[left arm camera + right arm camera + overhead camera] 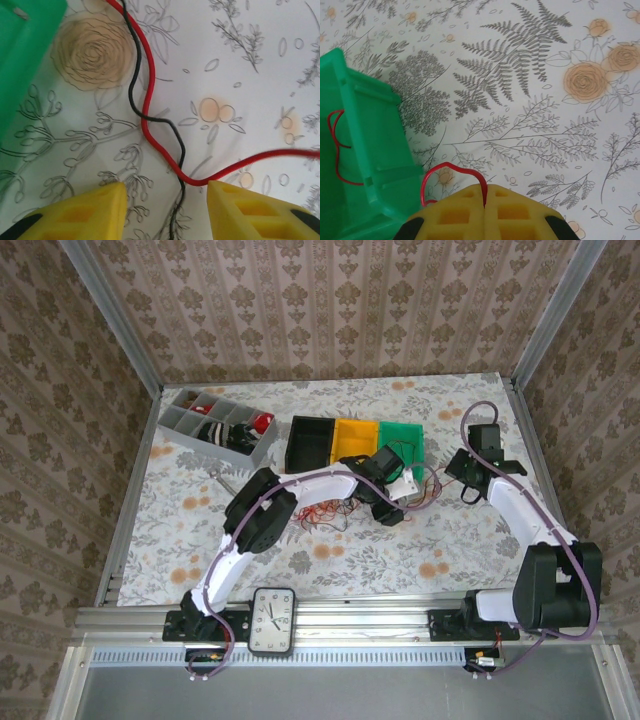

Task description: Untangle the cables

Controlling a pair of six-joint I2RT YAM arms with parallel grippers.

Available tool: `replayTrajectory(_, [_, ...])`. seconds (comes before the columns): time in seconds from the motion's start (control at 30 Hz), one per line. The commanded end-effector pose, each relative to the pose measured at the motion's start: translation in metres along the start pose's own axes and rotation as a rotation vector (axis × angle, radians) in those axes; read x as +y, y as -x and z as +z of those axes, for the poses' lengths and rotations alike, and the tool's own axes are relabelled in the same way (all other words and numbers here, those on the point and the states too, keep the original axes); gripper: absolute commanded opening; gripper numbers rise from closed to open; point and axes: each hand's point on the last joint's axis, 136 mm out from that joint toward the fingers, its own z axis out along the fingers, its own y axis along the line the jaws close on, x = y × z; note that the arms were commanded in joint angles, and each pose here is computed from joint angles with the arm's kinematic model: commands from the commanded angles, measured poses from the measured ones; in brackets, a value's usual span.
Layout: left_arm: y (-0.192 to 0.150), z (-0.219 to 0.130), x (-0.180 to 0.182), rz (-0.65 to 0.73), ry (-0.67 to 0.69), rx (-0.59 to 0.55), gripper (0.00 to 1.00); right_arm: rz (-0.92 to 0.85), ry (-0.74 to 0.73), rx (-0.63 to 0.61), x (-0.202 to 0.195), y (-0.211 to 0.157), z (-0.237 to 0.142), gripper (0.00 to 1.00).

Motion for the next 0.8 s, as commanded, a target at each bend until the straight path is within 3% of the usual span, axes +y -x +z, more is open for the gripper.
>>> replayTrajectory(0.0, [-0.035, 0.011, 0.000, -0.036, -0.018, 0.114, 0.45, 0.044, 0.019, 0.004, 0.000, 0.007, -0.002, 0.00])
replayTrajectory(0.13, [-0.042, 0.016, 0.002, -0.051, -0.024, 0.126, 0.29, 0.067, 0.032, 0.000, -0.001, 0.009, -0.002, 0.00])
replayTrajectory(0.27, [-0.044, 0.017, 0.011, -0.064, 0.020, 0.130, 0.00, 0.116, 0.054, 0.002, -0.004, 0.007, -0.002, 0.00])
replayTrajectory(0.47, [-0.044, -0.005, 0.038, -0.130, 0.177, 0.043, 0.00, 0.134, 0.005, -0.009, -0.019, 0.005, -0.003, 0.00])
replayTrajectory(0.6, [-0.031, -0.051, 0.051, -0.201, 0.262, -0.119, 0.00, 0.149, -0.053, -0.027, -0.034, 0.006, -0.004, 0.00])
replayTrajectory(0.77, [-0.044, -0.100, 0.074, -0.350, 0.353, -0.262, 0.00, 0.167, -0.134, -0.045, -0.054, 0.009, -0.003, 0.00])
